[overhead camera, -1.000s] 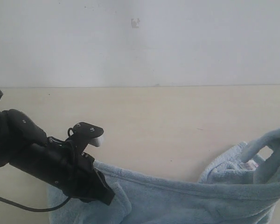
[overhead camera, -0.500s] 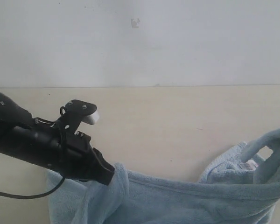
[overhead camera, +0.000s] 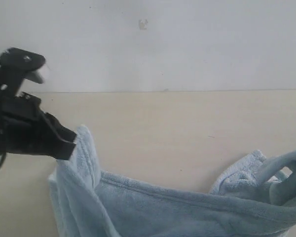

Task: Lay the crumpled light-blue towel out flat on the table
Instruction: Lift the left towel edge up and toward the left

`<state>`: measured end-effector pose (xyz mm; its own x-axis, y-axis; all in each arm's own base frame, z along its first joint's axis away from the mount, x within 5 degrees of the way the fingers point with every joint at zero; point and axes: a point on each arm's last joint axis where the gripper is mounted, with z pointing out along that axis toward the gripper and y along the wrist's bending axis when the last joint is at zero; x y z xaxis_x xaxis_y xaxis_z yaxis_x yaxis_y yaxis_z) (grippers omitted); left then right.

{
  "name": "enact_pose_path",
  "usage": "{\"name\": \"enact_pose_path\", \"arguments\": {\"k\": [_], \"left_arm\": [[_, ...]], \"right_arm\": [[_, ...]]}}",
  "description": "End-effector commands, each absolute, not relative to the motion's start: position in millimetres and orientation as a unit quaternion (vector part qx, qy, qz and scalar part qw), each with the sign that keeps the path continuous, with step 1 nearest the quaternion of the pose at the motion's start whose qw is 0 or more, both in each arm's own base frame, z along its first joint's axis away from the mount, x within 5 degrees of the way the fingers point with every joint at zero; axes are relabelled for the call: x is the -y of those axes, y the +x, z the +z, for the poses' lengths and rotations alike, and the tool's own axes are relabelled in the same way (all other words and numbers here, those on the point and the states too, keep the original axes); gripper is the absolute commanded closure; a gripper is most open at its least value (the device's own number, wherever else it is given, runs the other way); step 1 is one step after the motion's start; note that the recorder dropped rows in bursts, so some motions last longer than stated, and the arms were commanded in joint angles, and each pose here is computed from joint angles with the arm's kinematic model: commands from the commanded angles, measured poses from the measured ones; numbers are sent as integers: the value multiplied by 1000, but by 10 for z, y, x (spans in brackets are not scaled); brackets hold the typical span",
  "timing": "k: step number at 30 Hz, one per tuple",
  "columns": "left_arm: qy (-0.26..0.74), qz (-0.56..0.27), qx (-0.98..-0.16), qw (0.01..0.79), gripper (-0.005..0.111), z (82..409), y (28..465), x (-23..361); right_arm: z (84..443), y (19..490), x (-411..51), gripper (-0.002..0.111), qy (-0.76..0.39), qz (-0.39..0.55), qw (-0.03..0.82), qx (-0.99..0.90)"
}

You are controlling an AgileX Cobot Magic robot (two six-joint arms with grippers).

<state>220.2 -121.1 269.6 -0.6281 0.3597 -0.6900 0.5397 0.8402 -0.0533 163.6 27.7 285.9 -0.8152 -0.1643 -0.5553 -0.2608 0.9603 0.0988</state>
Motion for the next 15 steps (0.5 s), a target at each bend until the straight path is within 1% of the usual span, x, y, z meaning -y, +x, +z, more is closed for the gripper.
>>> {"name": "enact_pose_path", "arguments": {"k": [1, 4, 5, 6, 7, 8, 9, 10, 11, 12, 13, 15], "left_arm": [[215, -105, -894, 379, 103, 3021, 1923, 983], [216, -109, -887, 394, 103, 3181, 1716, 885], [216, -111, -884, 400, 103, 3230, 1650, 853], [216, -112, -881, 407, 103, 3267, 1601, 829], [210, -117, -876, 417, 103, 3331, 1511, 786], [210, -120, -871, 427, 103, 3380, 1441, 752], [202, -126, -867, 437, 103, 3429, 1362, 713], [198, -129, -866, 441, 103, 3449, 1330, 698], [196, -131, -862, 449, 103, 3477, 1292, 679], [195, -132, -861, 450, 103, 3480, 1288, 677], [185, -139, -859, 457, 103, 3495, 1295, 680], [157, -160, -846, 484, 103, 3548, 1344, 702]], "right_arm": [[2783, 1701, -219, 108, -57, 67, 310, -947], [2761, 1830, -213, 108, -36, 67, 324, -943], [2757, 1877, -216, 105, -36, 67, 319, -945], [2731, 1930, -221, 100, -37, 67, 304, -950], [2693, 1996, -229, 88, -45, 66, 280, -957], [2660, 2043, -234, 70, -61, 62, 262, -961], [2662, 2089, -235, 41, -78, 56, 267, -959], [2676, 2101, -233, 31, -89, 52, 279, -955], [2749, 2082, -236, 29, -98, 49, 306, -946], [2808, 2059, -242, 32, -106, 50, 324, -939], [2916, 1995, -254, 40, -124, 52, 354, -926], [3095, 1837, -282, 45, -149, 58, 399, -903]]}}
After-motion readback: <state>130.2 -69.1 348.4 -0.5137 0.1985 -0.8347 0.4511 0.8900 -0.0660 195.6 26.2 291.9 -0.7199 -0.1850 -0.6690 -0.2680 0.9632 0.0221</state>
